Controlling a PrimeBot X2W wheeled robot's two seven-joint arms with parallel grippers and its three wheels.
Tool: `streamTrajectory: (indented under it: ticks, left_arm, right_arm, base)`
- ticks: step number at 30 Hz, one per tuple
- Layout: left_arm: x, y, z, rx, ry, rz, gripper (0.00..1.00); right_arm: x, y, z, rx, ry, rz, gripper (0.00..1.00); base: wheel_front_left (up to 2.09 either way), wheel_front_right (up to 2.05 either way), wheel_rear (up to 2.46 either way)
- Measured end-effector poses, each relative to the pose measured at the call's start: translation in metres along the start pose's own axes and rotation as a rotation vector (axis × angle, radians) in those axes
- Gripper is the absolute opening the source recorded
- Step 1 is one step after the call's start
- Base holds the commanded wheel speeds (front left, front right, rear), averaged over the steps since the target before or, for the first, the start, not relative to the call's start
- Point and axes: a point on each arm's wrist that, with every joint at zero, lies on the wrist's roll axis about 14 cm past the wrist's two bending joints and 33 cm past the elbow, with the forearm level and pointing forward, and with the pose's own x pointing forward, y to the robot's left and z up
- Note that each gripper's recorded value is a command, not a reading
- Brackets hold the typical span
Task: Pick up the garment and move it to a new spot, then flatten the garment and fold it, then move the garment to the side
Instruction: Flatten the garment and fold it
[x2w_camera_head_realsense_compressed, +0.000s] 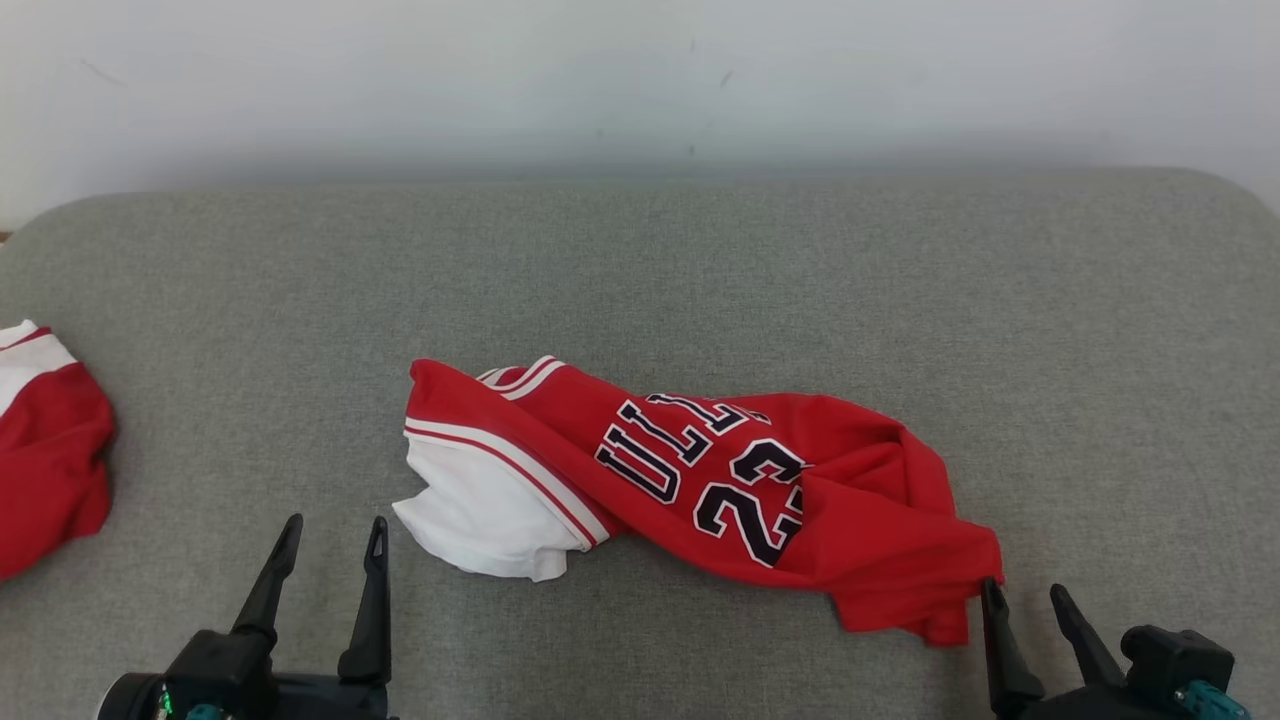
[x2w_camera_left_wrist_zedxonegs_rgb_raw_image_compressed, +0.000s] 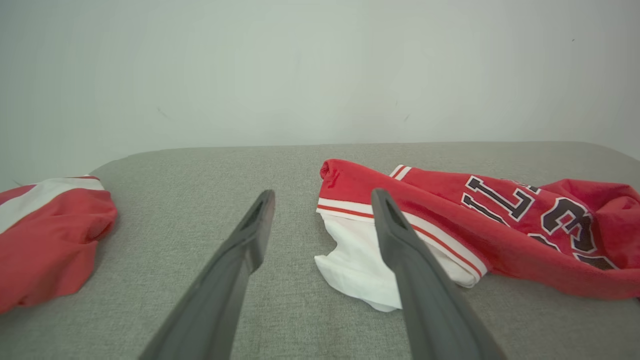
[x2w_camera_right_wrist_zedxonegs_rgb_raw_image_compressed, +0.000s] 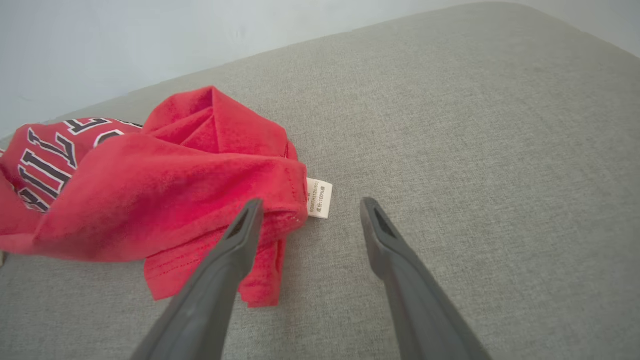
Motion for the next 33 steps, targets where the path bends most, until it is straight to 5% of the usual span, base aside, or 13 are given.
streamTrajectory:
  ticks: [4,5,6,7,8,9,19,27,33]
  left_arm:
    - [0.003,0.001,-0.005,-0.001,0.013,0.0,1.0]
    - [0.004,0.001,-0.006,0.0,0.015,0.0,1.0]
    - [0.005,0.001,-0.007,0.0,0.016,0.0,1.0]
    - [0.005,0.001,-0.008,0.001,0.017,0.001,1.0]
    - [0.006,0.002,-0.009,0.002,0.02,0.001,1.0]
    - [0.006,0.002,-0.009,0.003,0.019,0.001,1.0]
    - [0.013,-0.001,-0.011,-0.001,0.013,-0.002,1.0]
    - [0.016,-0.005,-0.011,-0.006,0.006,-0.013,1.0]
    - [0.018,-0.006,-0.01,-0.012,0.004,-0.015,1.0]
  right_arm:
    - [0.012,0.002,-0.009,0.051,0.022,0.01,1.0]
    - [0.015,0.003,-0.011,0.069,0.027,0.014,0.84]
    - [0.017,0.005,-0.012,0.074,0.028,0.019,0.51]
    - [0.019,0.006,-0.013,0.094,0.028,0.022,0.4]
    - [0.022,0.006,-0.013,0.106,0.023,0.023,0.05]
    - [0.023,0.005,-0.011,0.11,0.012,0.022,0.0]
    - [0.024,-0.021,0.02,0.126,-0.12,-0.03,0.0]
    - [0.018,-0.035,0.07,-0.058,-0.261,-0.038,0.0]
    - [0.024,0.007,0.097,-0.259,-0.31,0.107,0.0]
  base:
    - [0.0,0.0,0.0]
    - [0.0,0.0,0.0]
    - [0.0,0.0,0.0]
    - [0.0,0.0,0.0]
    - [0.0,0.0,0.0]
    - [0.0,0.0,0.0]
    - [0.0,0.0,0.0]
    - [0.0,0.0,0.0]
    - [0.0,0.0,0.0]
